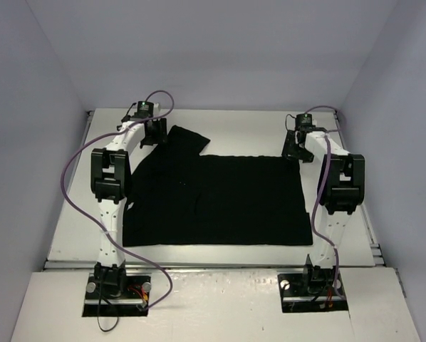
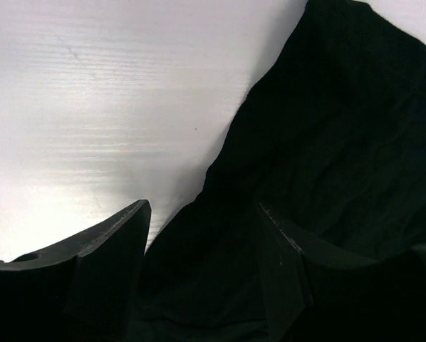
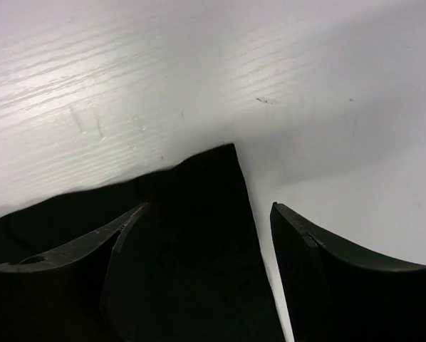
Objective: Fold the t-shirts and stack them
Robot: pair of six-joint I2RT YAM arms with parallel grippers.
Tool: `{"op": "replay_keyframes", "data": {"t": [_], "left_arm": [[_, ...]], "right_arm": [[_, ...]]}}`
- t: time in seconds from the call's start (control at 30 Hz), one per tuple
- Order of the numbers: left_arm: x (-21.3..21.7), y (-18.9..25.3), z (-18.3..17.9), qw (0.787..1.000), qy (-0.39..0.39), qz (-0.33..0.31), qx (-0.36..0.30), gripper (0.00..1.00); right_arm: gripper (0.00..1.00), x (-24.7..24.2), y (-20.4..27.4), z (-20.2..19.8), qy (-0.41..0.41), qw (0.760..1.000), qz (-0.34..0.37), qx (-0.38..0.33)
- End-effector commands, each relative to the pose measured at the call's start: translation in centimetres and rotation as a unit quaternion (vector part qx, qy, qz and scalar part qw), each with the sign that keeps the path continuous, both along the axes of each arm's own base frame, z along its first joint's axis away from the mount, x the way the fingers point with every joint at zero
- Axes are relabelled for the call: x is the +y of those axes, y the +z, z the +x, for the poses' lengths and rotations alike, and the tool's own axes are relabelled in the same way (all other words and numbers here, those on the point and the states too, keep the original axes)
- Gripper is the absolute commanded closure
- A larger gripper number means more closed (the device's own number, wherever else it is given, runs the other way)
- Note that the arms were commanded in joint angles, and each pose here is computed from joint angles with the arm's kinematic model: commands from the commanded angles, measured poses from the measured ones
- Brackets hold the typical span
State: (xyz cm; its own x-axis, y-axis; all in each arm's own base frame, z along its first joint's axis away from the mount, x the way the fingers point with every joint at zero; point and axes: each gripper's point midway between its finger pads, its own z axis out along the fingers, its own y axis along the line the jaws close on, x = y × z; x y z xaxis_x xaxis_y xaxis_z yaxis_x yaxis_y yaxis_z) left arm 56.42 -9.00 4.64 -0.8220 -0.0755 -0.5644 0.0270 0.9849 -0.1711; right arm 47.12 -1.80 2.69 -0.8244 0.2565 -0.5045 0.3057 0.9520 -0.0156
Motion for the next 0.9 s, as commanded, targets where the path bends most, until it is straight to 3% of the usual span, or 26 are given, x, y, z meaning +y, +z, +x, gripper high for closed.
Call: {"op": "replay_keyframes", "data": {"t": [0.0, 0.27, 0.67, 0.87], "left_arm": [[-0.9, 6.3, 1.1, 0.997, -0.009, -0.016, -0.073, 0.43], [-1.1, 7.6, 1.0, 0.996, -0.017, -0.017, -0.083, 0.41], [-1.8, 8.4, 1.7, 0.995, -0.024, -0.035, -0.094, 0.41], [-2.4, 9.2, 1.9, 0.993, -0.035, -0.048, -0.101, 0.41]], "right_arm": [[0.36, 0.9, 0.7, 3.0, 0.037, 0.999, 0.013, -0.031], [0.35, 0.0, -1.0, 3.8, 0.036, 0.999, 0.028, -0.028], [0.40, 0.1, -1.7, 1.2, 0.034, 0.999, 0.031, -0.007], [0.36, 0.2, -0.7, 1.9, 0.041, 0.998, 0.046, -0.022]]}}
